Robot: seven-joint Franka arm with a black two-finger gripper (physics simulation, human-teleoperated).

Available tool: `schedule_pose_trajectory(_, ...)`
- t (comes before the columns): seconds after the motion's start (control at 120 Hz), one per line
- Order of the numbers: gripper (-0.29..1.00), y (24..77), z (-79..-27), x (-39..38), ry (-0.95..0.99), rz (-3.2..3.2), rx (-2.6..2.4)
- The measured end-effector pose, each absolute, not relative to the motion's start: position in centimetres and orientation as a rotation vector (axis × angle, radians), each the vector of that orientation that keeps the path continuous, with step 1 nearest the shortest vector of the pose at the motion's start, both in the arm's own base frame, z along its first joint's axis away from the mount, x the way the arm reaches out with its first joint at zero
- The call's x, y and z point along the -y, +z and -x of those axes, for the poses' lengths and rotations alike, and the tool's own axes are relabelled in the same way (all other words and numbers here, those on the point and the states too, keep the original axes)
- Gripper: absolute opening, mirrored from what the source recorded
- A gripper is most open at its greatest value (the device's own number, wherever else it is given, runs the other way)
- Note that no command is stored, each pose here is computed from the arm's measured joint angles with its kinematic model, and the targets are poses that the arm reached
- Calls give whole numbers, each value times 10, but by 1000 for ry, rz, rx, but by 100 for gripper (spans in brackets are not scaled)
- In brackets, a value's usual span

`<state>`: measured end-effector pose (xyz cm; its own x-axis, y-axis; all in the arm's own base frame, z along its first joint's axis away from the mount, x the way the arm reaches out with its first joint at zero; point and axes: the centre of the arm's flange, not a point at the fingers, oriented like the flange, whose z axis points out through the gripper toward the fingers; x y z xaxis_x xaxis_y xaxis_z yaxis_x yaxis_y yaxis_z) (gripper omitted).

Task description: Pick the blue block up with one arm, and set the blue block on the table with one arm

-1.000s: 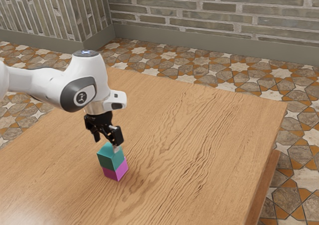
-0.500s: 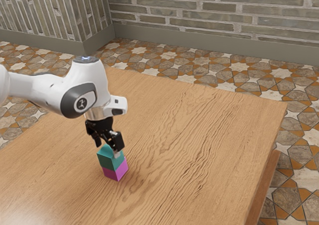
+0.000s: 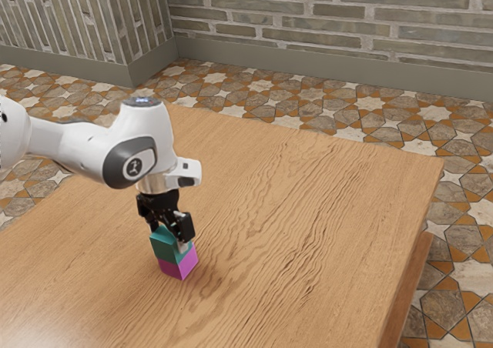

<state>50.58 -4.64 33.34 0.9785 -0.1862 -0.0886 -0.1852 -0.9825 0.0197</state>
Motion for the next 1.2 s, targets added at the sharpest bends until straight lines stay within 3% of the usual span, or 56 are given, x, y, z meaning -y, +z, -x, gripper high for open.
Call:
schedule_pose_trajectory(0.233,70,328,-509,39,-153,-3113,274)
schedule_pose_trajectory(0.483,50,326,-509,36,-158,-3112,267)
schedule_pose_trajectory(0.7,45,330,-509,41,-148,-3113,286)
schedule_pose_trajectory(0.917,40,374,-531,46,-34,-3123,300)
schedule_pose_trajectory(1.2,39,349,-572,135,-110,-3066,541)
